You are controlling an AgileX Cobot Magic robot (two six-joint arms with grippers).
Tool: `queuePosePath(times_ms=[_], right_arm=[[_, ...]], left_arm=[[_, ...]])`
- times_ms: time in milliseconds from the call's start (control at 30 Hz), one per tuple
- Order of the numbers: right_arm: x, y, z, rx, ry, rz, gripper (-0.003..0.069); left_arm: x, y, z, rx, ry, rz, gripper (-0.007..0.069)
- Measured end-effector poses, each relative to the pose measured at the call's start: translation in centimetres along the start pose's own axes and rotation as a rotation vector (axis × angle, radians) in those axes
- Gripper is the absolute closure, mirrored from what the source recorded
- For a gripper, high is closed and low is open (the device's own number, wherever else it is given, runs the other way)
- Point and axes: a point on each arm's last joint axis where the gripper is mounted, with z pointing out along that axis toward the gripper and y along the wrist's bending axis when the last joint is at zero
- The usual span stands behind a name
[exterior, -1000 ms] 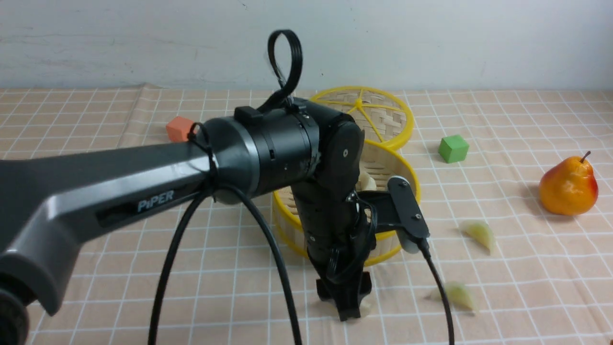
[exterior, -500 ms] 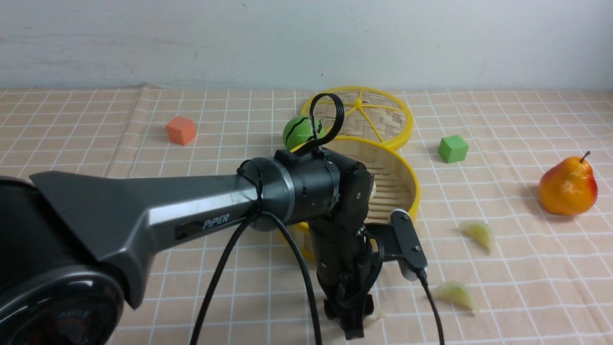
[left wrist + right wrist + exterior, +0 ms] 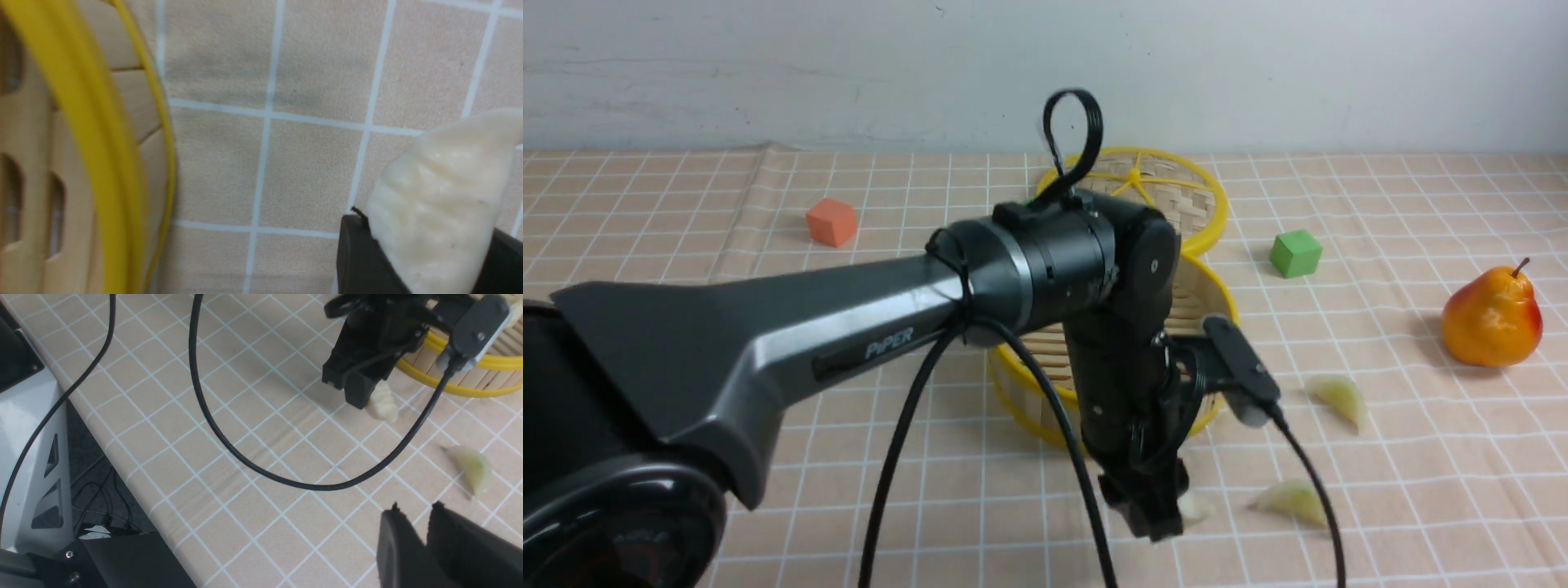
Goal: Put the dumplings into the steamer on the table with the brown tablecloth.
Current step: 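Place the dumpling into the bamboo steamer basket with the left gripper, then reach for and grasp a dumpling lying on the table beside the steamer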
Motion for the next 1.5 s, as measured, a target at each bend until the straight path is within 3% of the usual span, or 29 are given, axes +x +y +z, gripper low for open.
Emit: queuePosePath(times_ms=[233,333,400,433,600,833,1033,1200,1300,1400,1500], right_arm=[[0.0,0.0,0.0,0.001,0.002,-0.001,0.0533],[0.0,0.0,0.0,0.001,0.002,-0.001,0.0533],[0.0,0.0,0.0,0.001,0.002,-0.001,0.0533],[0.0,0.0,0.0,0.000,0.003,0.007,0.0533],[0.0,-0.5,0.6,0.014,0.049,0.161,0.0533],[0.1,-2.5,3.1,0.069,0.219,0.285,0.0529],[-0.2,-3.6,4.4,0.098,0.285,0.285,0.0524],[-1.5,-5.3,6.0,0.131,0.356,0.274,0.0522],[-2.8,-6.7,7.7,0.143,0.406,0.274,0.0522],[-4.4,-8.6,10.3,0.150,0.450,0.279,0.0522],[-5.4,-10.7,13.8,0.153,0.493,0.261,0.0518]], left_arm=[[-1.7,1.5,-7.2,-0.120,-0.145,-0.249,0.0356],[-0.7,5.0,-9.1,-0.211,-0.254,-0.539,0.0358],[-0.1,6.2,-9.3,-0.231,-0.282,-0.621,0.0358],[0.7,8.1,-9.0,-0.259,-0.321,-0.734,0.0358],[2.9,12.6,-6.4,-0.327,-0.361,-0.924,0.0358],[3.6,14.8,-2.5,-0.383,-0.335,-0.928,0.0355],[3.7,15.0,-1.8,-0.390,-0.329,-0.926,0.0200],[3.9,13.9,-4.9,-0.388,-0.315,-0.932,0.0146],[3.9,12.5,-9.2,-0.403,-0.354,-0.927,0.0154],[4.6,10.1,-14.9,-0.429,-0.382,-0.889,0.0212],[6.0,7.1,-20.2,-0.451,-0.382,-0.852,0.0344]])
